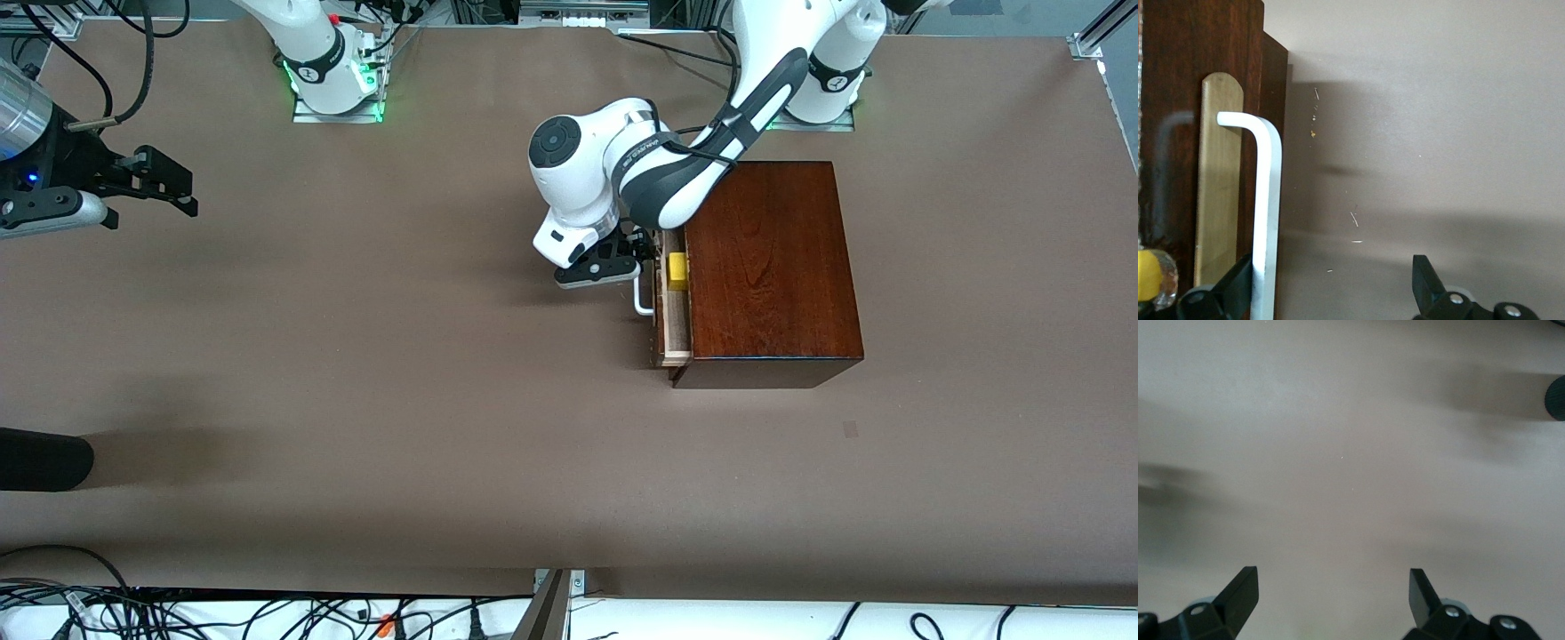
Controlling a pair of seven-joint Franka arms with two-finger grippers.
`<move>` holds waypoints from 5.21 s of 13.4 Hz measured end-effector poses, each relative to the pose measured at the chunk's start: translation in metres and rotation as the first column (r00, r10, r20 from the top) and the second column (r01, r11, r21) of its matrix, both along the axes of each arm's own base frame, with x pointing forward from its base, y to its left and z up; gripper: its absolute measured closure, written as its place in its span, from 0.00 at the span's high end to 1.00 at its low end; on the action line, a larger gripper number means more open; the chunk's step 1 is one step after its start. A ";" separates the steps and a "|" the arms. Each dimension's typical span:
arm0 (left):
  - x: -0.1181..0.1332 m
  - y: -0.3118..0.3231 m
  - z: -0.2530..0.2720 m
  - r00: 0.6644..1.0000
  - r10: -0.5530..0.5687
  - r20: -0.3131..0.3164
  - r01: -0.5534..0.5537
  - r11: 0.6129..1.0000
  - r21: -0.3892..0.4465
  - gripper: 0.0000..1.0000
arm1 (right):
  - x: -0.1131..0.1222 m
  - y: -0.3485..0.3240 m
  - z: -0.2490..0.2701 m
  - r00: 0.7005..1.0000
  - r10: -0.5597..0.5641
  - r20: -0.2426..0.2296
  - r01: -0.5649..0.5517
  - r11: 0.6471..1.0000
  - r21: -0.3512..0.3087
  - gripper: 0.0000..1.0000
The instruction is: Open drawer, take yellow block, close drawer
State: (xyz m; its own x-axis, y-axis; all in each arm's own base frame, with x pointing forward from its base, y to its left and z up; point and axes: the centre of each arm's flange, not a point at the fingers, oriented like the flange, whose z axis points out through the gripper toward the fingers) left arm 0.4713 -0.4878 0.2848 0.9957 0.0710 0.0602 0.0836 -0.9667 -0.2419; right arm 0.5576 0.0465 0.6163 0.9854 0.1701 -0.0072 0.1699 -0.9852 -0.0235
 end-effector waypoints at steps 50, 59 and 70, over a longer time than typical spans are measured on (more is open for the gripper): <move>0.167 0.297 0.234 0.984 0.094 -0.148 -0.132 0.953 -0.272 1.00 | -0.001 -0.011 -0.001 1.000 -0.017 -0.014 0.017 1.000 0.002 1.00; 0.152 0.459 0.288 0.991 -0.051 -0.125 0.007 0.944 -0.331 1.00 | -0.008 0.094 0.007 0.980 0.198 0.030 -0.198 0.980 0.025 1.00; 0.083 0.426 0.332 0.984 -0.115 -0.136 0.069 0.951 -0.303 1.00 | -0.078 0.373 -0.079 0.719 0.691 0.077 -0.694 0.719 0.038 1.00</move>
State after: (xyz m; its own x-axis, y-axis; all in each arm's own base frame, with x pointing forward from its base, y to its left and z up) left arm 0.5538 -0.0614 0.6163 0.9945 -0.0297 -0.1006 -0.0245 -0.9983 0.0529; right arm 0.4801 0.4199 0.5374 0.5907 0.8034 0.0753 0.8069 -0.5888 -0.0476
